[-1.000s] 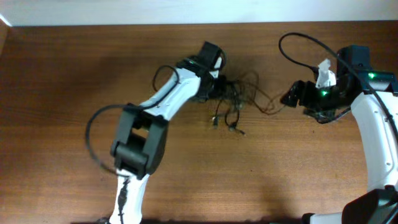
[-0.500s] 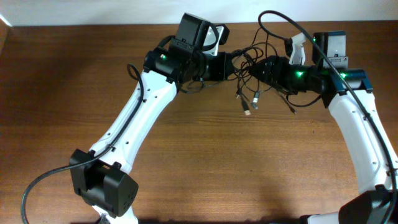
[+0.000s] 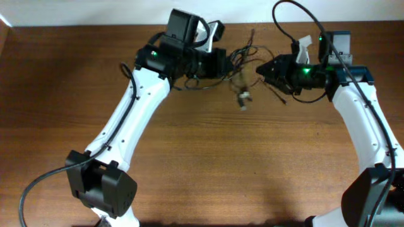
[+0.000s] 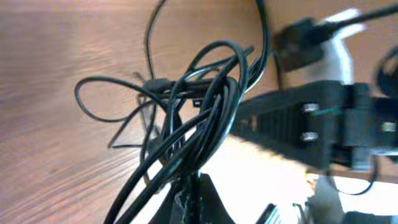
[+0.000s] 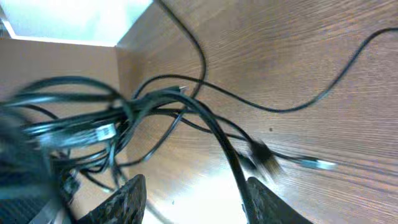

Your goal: Untangle cables

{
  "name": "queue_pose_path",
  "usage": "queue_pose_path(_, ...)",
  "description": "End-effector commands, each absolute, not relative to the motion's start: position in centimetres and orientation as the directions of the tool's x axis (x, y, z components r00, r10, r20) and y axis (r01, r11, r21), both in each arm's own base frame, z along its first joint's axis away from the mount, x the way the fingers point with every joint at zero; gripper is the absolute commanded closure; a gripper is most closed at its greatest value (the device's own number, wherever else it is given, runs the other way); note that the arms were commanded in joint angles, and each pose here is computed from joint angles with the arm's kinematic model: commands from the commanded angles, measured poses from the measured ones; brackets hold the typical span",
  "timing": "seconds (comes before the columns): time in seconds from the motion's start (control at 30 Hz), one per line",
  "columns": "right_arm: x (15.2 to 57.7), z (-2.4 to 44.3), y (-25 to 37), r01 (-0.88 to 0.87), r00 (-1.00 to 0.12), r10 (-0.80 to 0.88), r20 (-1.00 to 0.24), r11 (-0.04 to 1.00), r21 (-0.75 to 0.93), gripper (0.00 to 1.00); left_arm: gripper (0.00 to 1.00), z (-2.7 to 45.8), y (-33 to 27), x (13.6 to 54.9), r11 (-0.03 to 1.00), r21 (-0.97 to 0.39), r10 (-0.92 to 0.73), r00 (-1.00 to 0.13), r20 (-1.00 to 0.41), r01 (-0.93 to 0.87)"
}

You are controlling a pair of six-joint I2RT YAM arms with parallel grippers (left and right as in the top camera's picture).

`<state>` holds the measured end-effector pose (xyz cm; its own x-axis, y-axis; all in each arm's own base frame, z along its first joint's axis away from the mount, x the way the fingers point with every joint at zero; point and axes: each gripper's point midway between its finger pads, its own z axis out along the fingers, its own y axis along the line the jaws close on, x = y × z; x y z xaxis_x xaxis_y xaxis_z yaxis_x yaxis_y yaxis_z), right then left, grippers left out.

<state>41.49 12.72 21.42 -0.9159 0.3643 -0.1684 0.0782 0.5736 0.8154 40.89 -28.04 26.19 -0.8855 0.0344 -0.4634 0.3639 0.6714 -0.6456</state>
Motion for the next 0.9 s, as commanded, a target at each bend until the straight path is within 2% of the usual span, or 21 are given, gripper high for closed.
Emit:
queue_pose_path(0.0, 40.1, 25.4, 13.5, -0.043, -0.907, 0.324, -0.268, 0.561, 0.826, 0.5, 1.0, 26.0, -28.1, 40.2, 0.701, -0.578, 0.096, -0.858, -0.504, 0.418)
queue_pose_path(0.13, 39.8, 26.0, 15.0, -0.09, -0.909, 0.292, -0.299, 0.562, 0.822, 0.5, 1.0, 27.2, -29.7, 37.8, 0.58, -0.7, 0.122, -0.894, -0.431, 0.417)
queue_pose_path(0.2, 40.0, 24.9, 16.3, -0.051, -0.906, 0.304, -0.294, 0.613, 0.789, 0.5, 1.0, 29.6, -31.4, 35.9, 0.414, -0.799, 0.161, -0.899, -0.407, 0.436)
queue_pose_path(0.27, 40.5, 24.5, 17.4, -0.05, -0.904, 0.306, -0.299, 0.618, 0.784, 0.5, 1.0, 30.9, -31.9, 34.6, 0.32, -0.85, 0.189, -0.907, -0.376, 0.418)
queue_pose_path(0.37, 42.0, 24.0, 17.3, -0.015, -0.879, 0.359, -0.314, 0.637, 0.77, 0.51, 1.0, 33.7, -32.5, 32.2, 0.122, -0.902, 0.263, -0.89, -0.372, 0.413)
queue_pose_path(0.4, 42.2, 24.0, 17.3, -0.016, -0.878, 0.36, -0.316, 0.638, 0.77, 0.57, 1.0, 33.8, -32.5, 32.0, 0.115, -0.906, 0.265, -0.892, -0.366, 0.406)
queue_pose_path(0.47, 41.5, 22.5, 16.5, 0.051, -0.886, 0.372, -0.278, 0.672, 0.739, 0.87, 1.0, 34.3, -31.5, 33.3, 0.115, -0.891, 0.229, -0.885, -0.405, 0.438)
queue_pose_path(0.5, 40.8, 21.8, 16.1, 0.065, -0.899, 0.354, -0.258, 0.69, 0.721, 0.96, 1.0, 34.1, -29.9, 35.9, 0.18, -0.864, 0.155, -0.881, -0.447, 0.47)
queue_pose_path(0.53, 40.1, 21.5, 16.0, 0.049, -0.91, 0.323, -0.26, 0.707, 0.706, 0.96, 1.0, 33.3, -28.7, 37.9, 0.27, -0.844, 0.096, -0.885, -0.456, 0.464)
queue_pose_path(0.6, 38.7, 22.2, 15.6, -0.005, -0.917, 0.268, -0.297, 0.735, 0.678, 0.96, 1.0, 30.6, -25.1, 42.4, 0.515, -0.757, -0.039, -0.871, -0.49, 0.402)
queue_pose_path(0.7, 36.1, 24.6, 12.6, -0.043, -0.903, 0.244, -0.354, 0.769, 0.638, 0.96, 1.0, 24.8, -18.3, 45.2, 0.865, -0.465, -0.089, -0.852, -0.515, 0.191)
queue_pose_path(0.77, 34.3, 24.4, 9.5, -0.005, -0.907, 0.248, -0.34, 0.802, 0.597, 0.96, 1.0, 22.8, -13.8, 45.5, 0.963, -0.257, -0.074, -0.849, -0.523, 0.074)
queue_pose_path(0.87, 33.2, 23.2, 3.5, 0.137, -0.891, 0.338, -0.303, 0.837, 0.53, 0.96, 1.0, 22.1, -8.9, 45.7, 0.988, -0.152, -0.104, -0.852, -0.514, -0.029)
